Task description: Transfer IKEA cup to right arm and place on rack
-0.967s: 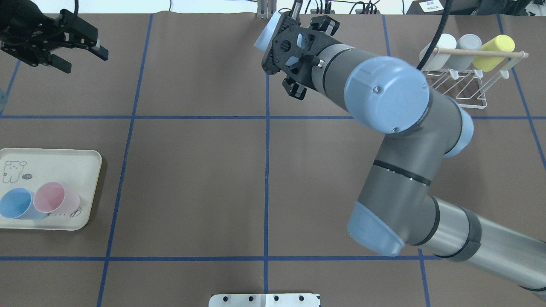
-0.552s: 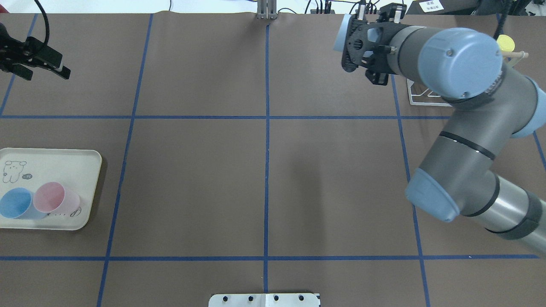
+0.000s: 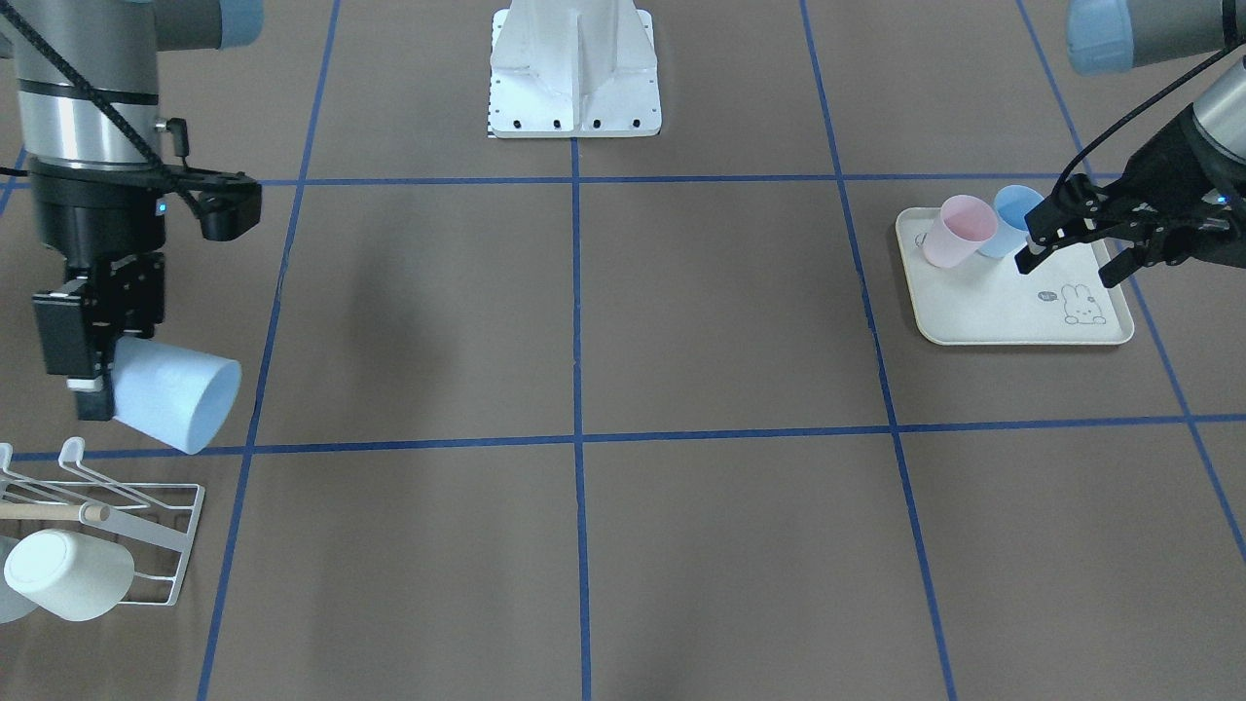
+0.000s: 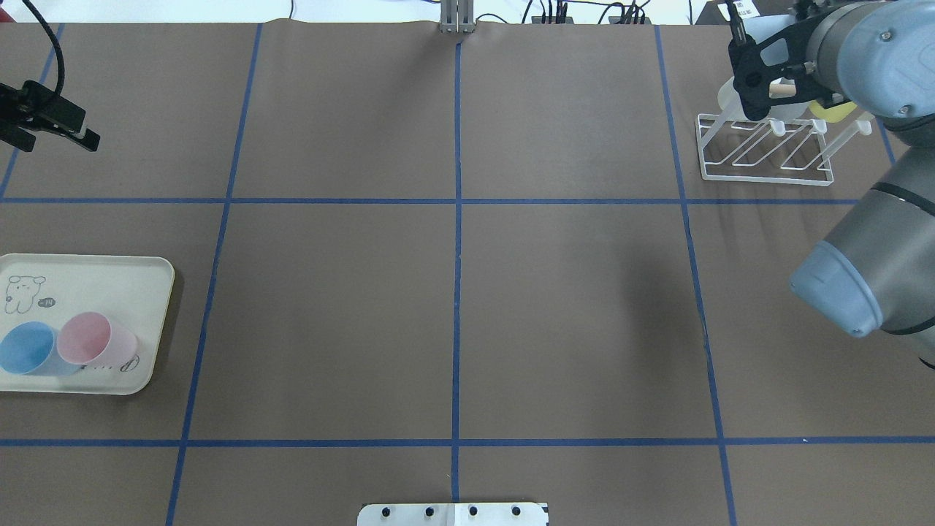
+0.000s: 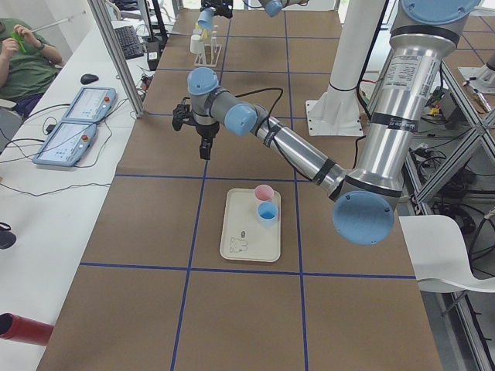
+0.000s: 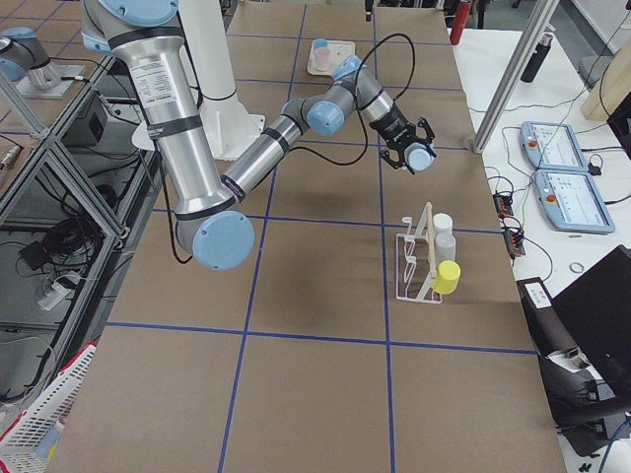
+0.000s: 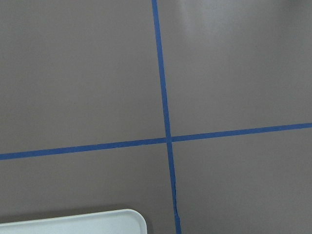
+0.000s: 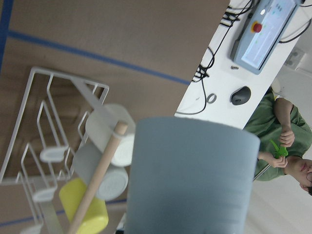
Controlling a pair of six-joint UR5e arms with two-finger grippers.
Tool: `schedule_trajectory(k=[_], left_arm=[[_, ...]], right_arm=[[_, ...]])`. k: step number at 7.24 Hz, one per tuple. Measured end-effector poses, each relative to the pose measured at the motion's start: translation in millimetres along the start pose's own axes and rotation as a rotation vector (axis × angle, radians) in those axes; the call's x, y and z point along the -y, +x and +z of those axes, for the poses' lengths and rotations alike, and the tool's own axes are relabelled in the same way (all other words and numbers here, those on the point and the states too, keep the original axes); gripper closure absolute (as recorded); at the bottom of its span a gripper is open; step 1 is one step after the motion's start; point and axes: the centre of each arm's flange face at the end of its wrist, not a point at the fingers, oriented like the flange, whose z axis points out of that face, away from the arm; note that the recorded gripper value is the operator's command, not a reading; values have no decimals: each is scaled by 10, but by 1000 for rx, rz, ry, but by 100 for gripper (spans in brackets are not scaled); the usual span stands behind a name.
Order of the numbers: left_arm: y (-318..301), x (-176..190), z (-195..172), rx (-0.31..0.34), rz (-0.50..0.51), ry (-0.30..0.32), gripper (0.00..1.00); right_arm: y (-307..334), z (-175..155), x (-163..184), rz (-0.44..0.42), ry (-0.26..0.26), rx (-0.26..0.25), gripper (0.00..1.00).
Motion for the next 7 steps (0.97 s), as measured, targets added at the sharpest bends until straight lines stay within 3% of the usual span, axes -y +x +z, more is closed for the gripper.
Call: schedule_trajectory(k=[1,3,5,7], left_arm=[[-28,-23,12,0,-3,-3,0],[-52,-40,23,1,-6,-6,0],[-107,-78,48,3,-12,-11,0],[-137,-96,62,4,-15,-14,0]], right_arm=[[-125,125,-137,-150,-106,24,59],[-314,280,-154,-395,-240,50,43],[-425,338,118,-566,-314,54,46],[-531,401,357,-653,-365,66,45]])
